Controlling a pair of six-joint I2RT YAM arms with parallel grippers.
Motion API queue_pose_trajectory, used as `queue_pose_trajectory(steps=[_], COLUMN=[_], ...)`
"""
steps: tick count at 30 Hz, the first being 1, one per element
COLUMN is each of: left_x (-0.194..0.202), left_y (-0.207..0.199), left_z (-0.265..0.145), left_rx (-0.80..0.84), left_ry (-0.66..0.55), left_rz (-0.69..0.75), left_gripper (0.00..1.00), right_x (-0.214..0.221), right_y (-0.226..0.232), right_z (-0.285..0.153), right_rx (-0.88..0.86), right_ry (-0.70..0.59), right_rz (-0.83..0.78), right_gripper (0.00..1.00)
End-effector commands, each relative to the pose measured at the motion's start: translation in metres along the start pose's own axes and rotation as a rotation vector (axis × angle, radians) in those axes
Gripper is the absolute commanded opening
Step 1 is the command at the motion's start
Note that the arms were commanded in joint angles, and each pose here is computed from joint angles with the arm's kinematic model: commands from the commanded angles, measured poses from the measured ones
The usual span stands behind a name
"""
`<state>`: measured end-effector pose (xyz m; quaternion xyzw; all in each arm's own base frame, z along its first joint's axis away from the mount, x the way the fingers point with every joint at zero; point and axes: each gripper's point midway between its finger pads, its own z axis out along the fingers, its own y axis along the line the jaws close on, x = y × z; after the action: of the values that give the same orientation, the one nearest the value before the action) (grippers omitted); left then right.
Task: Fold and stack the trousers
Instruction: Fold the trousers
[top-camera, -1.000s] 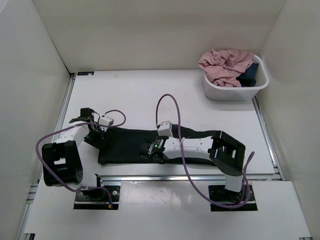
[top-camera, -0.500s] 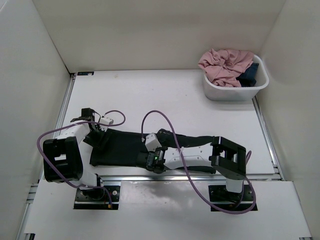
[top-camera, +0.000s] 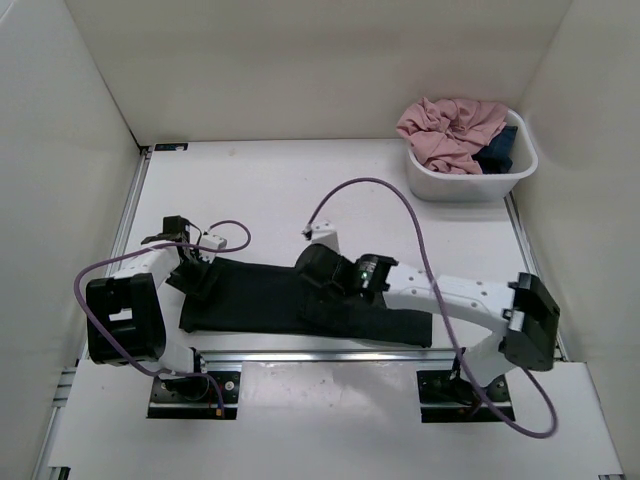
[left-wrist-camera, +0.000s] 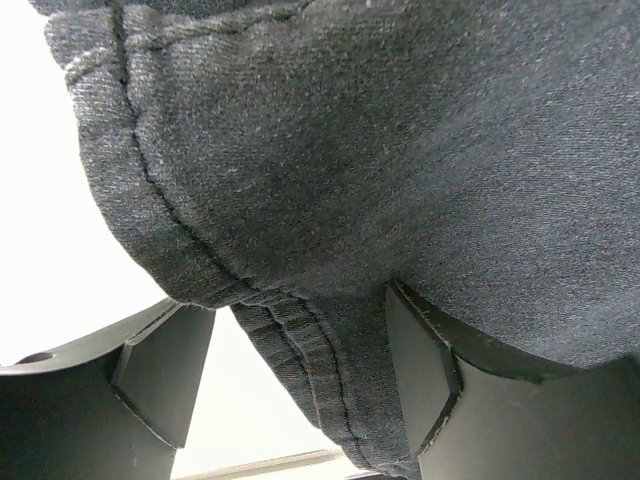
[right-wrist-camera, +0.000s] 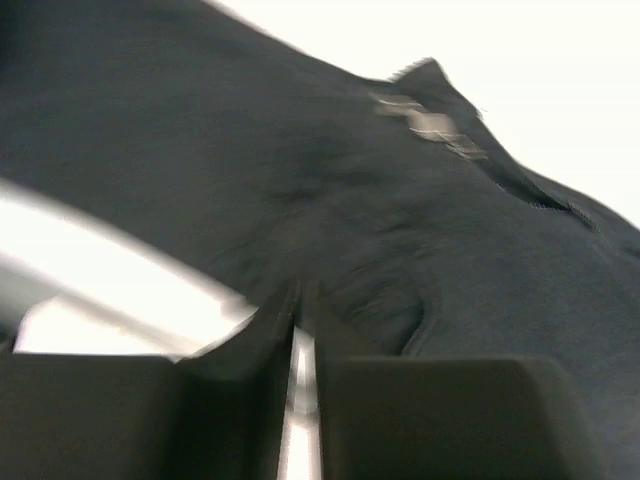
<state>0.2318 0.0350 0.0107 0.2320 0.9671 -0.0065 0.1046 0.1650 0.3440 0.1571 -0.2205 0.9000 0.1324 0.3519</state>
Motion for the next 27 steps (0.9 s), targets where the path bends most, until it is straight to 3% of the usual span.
queue_pose_trajectory(steps=[1, 4, 7, 9, 10, 11, 12, 15, 16, 17, 18, 20, 27], left_x=[0.006, 0.004, 0.005, 0.000, 0.003, 0.002, 0.002, 0.002, 0.002, 0.002, 0.002, -0.004, -0.006], left_y=[0.011, 0.014, 0.015, 0.018, 0.018, 0.018, 0.018, 0.018, 0.018, 0.018, 0.018, 0.019, 0.022], left_z=[0.003, -0.003, -0.005, -0.009, -0.010, -0.012, -0.012, -0.012, -0.012, -0.012, -0.012, -0.016, -0.021], left_rx=[-0.063, -0.081, -0.085, -0.097, -0.099, -0.105, -0.105, -0.105, -0.105, -0.105, -0.105, -0.109, -0.118], left_ry=[0.033, 0.023, 0.036, 0.018, 0.031, 0.022, 0.022, 0.022, 0.022, 0.021, 0.021, 0.000, 0.005], left_rz=[0.007, 0.008, 0.007, 0.008, 0.008, 0.008, 0.008, 0.008, 0.008, -0.004, -0.004, -0.003, -0.004], left_gripper=[0.79, 0.79, 0.80, 0.80, 0.80, 0.80, 0.80, 0.80, 0.80, 0.80, 0.80, 0.80, 0.80], right_x=[0.066, 0.075, 0.049, 0.029, 0.002, 0.004, 0.000, 0.005, 0.015, 0.055, 0.061, 0.095, 0.138], right_y=[-0.056, -0.073, -0.068, -0.076, -0.089, -0.104, -0.117, -0.168, -0.175, -0.189, -0.211, -0.211, -0.222], right_z=[0.066, 0.088, 0.082, 0.063, 0.040, 0.025, 0.012, -0.027, -0.028, -0.020, -0.022, -0.018, 0.007], right_rx=[0.155, 0.207, 0.183, 0.208, 0.239, 0.295, 0.337, 0.374, 0.353, 0.360, 0.355, 0.261, 0.120], right_ry=[0.245, 0.281, 0.245, 0.181, 0.073, 0.061, 0.032, 0.002, 0.020, 0.110, 0.099, 0.202, 0.181], right_rz=[0.169, 0.180, 0.200, 0.217, 0.262, 0.267, 0.291, 0.450, 0.497, 0.496, 0.603, 0.687, 0.860], right_gripper=[0.02, 0.00, 0.00, 0.23, 0.39, 0.52, 0.74, 0.87, 0.89, 0.91, 0.95, 0.96, 0.97])
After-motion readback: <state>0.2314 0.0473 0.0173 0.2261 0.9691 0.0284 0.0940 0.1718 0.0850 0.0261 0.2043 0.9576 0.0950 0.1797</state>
